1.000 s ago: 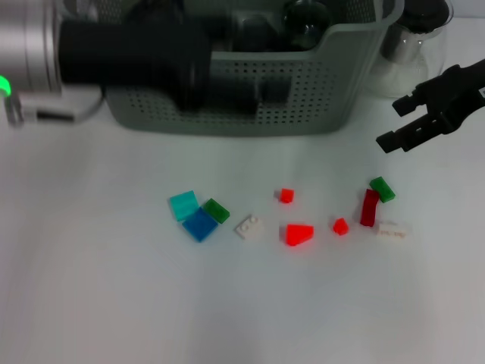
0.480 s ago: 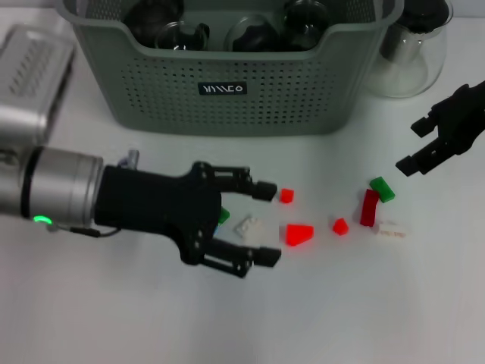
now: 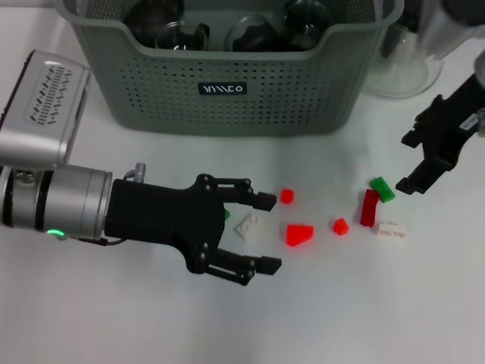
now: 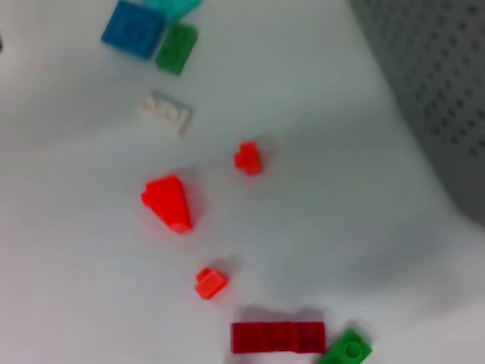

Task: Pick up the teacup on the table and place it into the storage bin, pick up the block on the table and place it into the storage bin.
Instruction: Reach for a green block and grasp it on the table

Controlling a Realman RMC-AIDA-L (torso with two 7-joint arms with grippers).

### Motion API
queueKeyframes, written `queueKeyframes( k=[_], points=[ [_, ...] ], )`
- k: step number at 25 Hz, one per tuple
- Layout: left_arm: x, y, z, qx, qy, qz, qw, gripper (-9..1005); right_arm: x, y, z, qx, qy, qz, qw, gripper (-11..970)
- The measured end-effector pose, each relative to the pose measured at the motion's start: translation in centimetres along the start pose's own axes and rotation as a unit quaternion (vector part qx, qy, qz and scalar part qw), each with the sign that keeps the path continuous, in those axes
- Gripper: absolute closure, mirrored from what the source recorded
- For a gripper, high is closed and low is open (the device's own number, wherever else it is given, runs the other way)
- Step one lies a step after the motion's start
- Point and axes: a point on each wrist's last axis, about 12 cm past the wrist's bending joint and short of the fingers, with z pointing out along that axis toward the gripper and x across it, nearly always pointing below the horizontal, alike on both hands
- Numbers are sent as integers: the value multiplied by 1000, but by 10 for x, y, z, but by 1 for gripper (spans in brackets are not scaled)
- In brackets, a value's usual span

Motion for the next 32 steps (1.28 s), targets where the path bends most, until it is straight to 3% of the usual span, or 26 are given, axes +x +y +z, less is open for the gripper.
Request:
queueKeyframes(
  k=[10,19,30,32],
  points=[
    [5,2,4,-9,1,-8,1000,135,-26,10,29,21,69,-84,994,44],
    [7,2,4,-14,0,-5,1000,135,-28,12,45,28,88,-101,991,45],
    [6,3,3,-18,-2,-7,1000,135,-30,10,49,40,86,-115,989,47],
    [7,2,3,-19,-3,-8,1000,135,-30,10,51,39,85,-116,989,84]
  ],
)
